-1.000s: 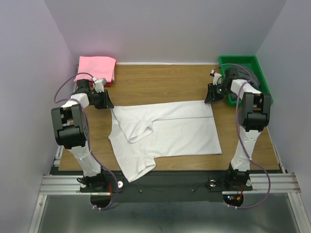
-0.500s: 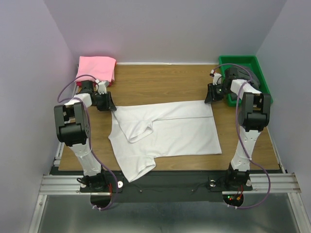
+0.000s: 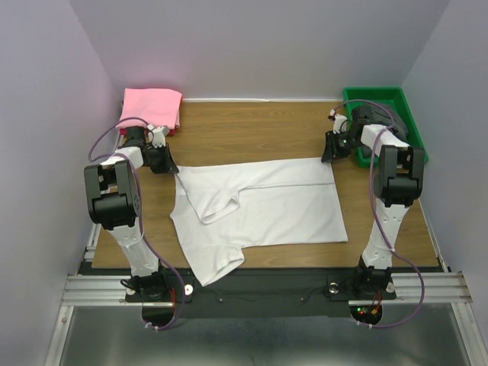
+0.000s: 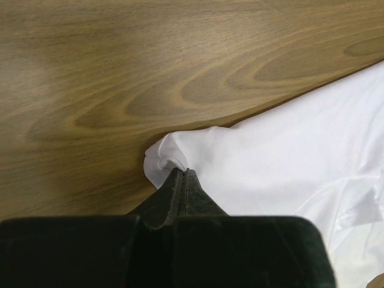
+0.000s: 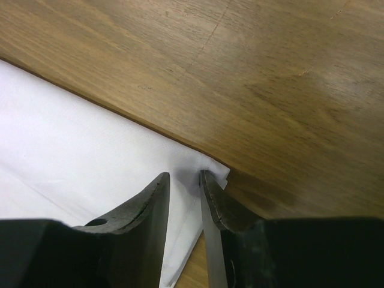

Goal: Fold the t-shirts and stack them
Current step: Fold the tshirt

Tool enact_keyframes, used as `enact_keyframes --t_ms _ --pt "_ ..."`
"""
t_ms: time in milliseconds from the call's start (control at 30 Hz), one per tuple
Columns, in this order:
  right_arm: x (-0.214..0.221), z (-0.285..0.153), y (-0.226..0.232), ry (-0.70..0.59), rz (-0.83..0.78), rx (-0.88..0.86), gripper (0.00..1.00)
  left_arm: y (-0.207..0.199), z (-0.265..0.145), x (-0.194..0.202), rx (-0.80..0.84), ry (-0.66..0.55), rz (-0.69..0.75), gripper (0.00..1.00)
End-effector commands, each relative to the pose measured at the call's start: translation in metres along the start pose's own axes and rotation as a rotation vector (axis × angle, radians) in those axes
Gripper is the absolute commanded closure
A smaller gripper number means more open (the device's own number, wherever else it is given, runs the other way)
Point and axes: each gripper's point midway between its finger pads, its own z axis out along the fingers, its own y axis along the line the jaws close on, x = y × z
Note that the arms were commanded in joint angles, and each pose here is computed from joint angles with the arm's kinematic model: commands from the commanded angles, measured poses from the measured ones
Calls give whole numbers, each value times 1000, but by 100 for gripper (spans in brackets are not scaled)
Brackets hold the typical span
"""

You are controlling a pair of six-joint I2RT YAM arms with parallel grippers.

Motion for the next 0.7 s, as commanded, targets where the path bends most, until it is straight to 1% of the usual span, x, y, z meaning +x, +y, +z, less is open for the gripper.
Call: enact_keyframes --t_ms 0,167,333,400,433,500,533,600,633,667 --pt "24 14 -29 81 -25 129 66 9 -19 -33 -30 -100 23 100" --pt "22 16 -32 75 -17 138 67 21 -7 -33 -27 -94 15 100" --pt "8 17 -28 41 -16 112 66 28 7 -36 -12 -80 16 100" --pt "2 20 -23 27 -12 86 65 29 10 -39 -6 -86 13 93" --pt "-1 20 -18 21 -18 75 64 30 12 -46 -4 -95 19 83" --pt "-16 18 -10 -13 -26 50 62 29 11 -55 9 -108 29 76" --pt "-25 12 -5 -37 -32 34 58 26 6 -66 15 -123 45 71" --pt "-41 0 6 -84 -33 -2 54 20 -4 -78 27 -143 88 67" --pt "-52 -15 14 -119 -50 -3 53 12 -16 -92 28 -173 122 65" --pt "-55 -22 19 -133 -56 -15 51 8 -22 -93 29 -166 129 64"
